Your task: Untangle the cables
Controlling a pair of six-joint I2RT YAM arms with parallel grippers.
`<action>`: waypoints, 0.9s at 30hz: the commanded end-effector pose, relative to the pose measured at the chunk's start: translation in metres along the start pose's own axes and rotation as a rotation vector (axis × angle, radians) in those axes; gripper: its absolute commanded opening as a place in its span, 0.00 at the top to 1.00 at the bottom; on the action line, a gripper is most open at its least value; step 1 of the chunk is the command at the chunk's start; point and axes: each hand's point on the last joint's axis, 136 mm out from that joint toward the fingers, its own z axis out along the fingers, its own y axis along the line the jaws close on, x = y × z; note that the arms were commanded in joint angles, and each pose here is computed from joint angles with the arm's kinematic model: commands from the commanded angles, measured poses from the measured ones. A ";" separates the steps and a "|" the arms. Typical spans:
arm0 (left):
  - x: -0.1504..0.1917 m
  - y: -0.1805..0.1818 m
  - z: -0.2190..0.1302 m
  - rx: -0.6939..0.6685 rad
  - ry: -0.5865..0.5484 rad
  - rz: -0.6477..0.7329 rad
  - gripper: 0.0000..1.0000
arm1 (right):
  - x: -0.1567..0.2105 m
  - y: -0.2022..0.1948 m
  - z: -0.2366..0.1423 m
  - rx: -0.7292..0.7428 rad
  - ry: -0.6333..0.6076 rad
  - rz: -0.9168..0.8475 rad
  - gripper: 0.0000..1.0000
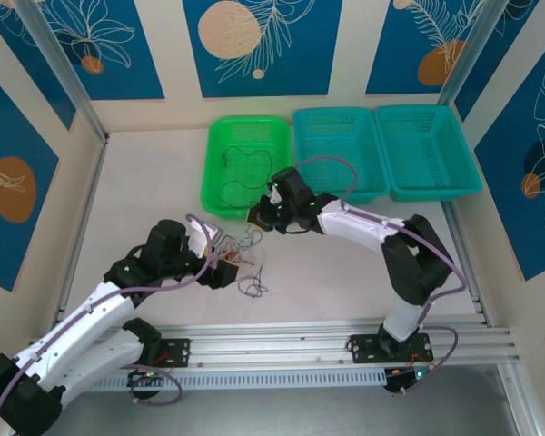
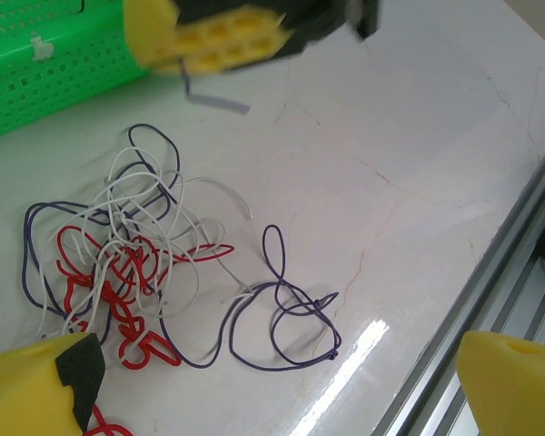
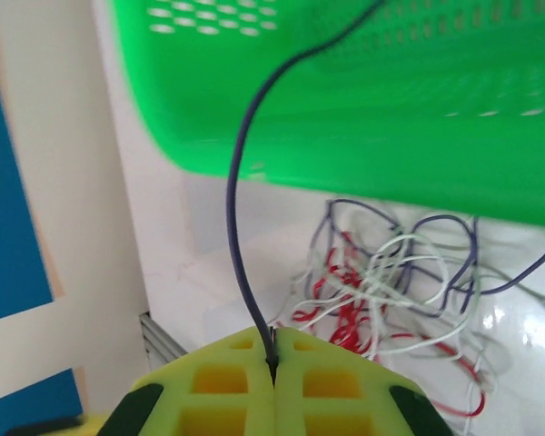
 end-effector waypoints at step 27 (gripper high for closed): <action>0.007 0.064 0.042 -0.289 0.038 -0.443 0.07 | -0.022 0.010 -0.138 0.192 -0.242 -0.392 0.15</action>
